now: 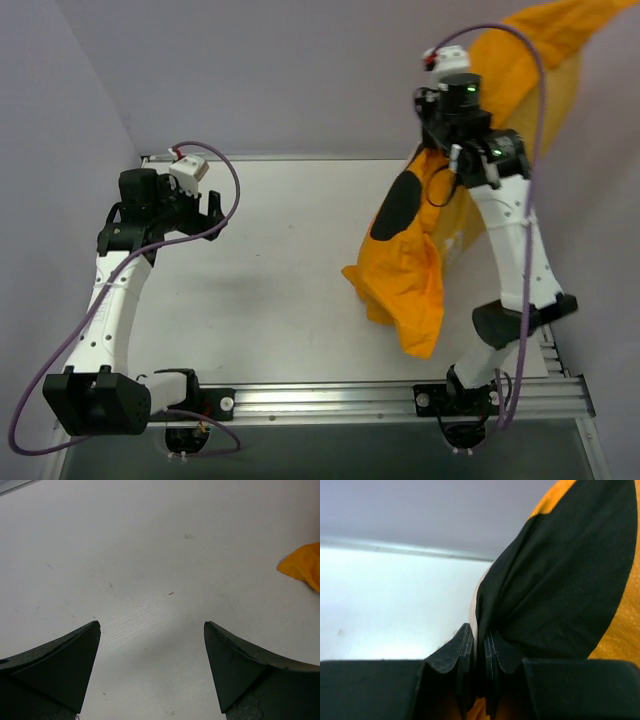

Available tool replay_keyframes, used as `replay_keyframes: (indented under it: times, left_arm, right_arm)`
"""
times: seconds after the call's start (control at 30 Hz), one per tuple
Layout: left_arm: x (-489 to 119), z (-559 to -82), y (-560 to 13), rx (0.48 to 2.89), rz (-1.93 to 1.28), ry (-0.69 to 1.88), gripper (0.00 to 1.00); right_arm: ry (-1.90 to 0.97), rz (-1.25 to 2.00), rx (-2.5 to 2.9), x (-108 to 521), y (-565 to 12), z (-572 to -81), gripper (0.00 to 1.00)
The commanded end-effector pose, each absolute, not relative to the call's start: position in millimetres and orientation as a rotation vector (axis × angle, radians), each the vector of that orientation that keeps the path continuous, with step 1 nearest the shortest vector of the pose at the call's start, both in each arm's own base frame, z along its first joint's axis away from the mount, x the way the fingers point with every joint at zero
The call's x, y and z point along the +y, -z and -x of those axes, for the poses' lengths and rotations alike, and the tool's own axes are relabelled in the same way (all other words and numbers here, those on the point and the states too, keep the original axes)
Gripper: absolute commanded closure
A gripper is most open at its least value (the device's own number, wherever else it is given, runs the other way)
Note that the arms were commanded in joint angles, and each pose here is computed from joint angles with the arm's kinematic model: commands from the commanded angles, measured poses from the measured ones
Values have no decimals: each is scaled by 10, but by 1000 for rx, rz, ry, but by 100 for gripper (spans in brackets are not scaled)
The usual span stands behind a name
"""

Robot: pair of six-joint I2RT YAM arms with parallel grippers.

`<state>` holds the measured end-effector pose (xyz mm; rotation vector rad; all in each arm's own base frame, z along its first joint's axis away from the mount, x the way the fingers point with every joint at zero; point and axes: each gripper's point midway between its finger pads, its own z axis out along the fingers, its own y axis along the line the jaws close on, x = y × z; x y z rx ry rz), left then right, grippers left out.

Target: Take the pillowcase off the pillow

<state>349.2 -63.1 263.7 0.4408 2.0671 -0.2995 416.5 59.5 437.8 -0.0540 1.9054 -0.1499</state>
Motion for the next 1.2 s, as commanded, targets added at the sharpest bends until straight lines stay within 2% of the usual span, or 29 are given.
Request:
replay_keyframes:
  times: [0.0,0.03,0.07,0.13,0.17,0.3,0.4,0.47,0.5,0.57,0.6,0.67,0.7,0.73,0.77,0.8,0.87,1.03,1.1,1.13,1.17]
  left_arm:
    - [-759,-3416,-2792,2027,-495,393,6]
    - [-783,-3406,-2794,2025,-505,409,6]
    - [-805,-3393,-2793,2025,-512,425,6]
    - [-803,-3409,-2799,2026,-500,429,6]
    - [-680,-3473,-2829,2018,-453,401,6]
    - [-246,-3586,-2893,2008,-236,417,6]
    - [50,-3626,-2955,1996,-128,388,6]
    - [144,-3643,-2993,1982,-114,356,6]
    - [165,-3648,-2995,1983,-112,342,6]
    - [178,-3657,-2989,1984,-112,330,6]
    - [181,-3663,-2978,1986,-116,329,6]
    - [156,-3666,-2910,2000,-142,334,6]
    - [153,-3693,-2845,2017,-147,332,6]
    - [158,-3710,-2794,2032,-147,321,6]
    - [210,-3737,-2719,2055,-143,282,6]
    - [205,-3784,-2602,2088,-147,275,6]
    - [263,-3818,-2446,2144,-154,219,6]
    - [159,-3939,-2095,2239,-211,228,6]
    - [118,-3970,-1978,2265,-242,222,6]
    - [41,-3986,-1913,2278,-272,205,6]
    - [12,-4003,-1861,2285,-298,187,6]
  right_arm:
    - [136,459,2115,1689,-3356,-4539,100]
    - [111,545,2107,2116,-3257,-4500,100]
    - [143,624,2180,2411,-2763,-4602,100]
    - [128,754,2142,3068,-2564,-4468,100]
    - [163,821,2167,3316,-2178,-4467,100]
    - [187,1006,2128,3993,-1571,-4124,100]
    - [58,1104,2151,4285,-1220,-3830,100]
    - [-64,1195,2115,4506,-1195,-3594,98]
    - [-65,1266,2119,4502,-1047,-3456,95]
    - [-95,1394,2026,4596,-1134,-3242,85]
    - [-99,1498,2003,4627,-995,-2987,73]
    - [-160,1574,1904,4717,-1185,-2755,56]
    - [-184,1618,1887,4730,-1145,-2575,44]
    - [-237,1595,1842,4765,-1377,-2516,38]
    - [-331,1599,1829,4815,-1477,-2390,28]
    - [-361,1586,1832,4780,-1521,-2360,10]
    - [-435,1488,1763,4765,-1995,-2355,2]
    - [-572,1223,1739,4499,-2879,-2501,0]
    - [-617,1090,1793,4302,-3028,-2696,0]
    - [-638,929,1861,4019,-3127,-2971,0]
    - [-622,845,1942,3830,-2959,-3096,0]
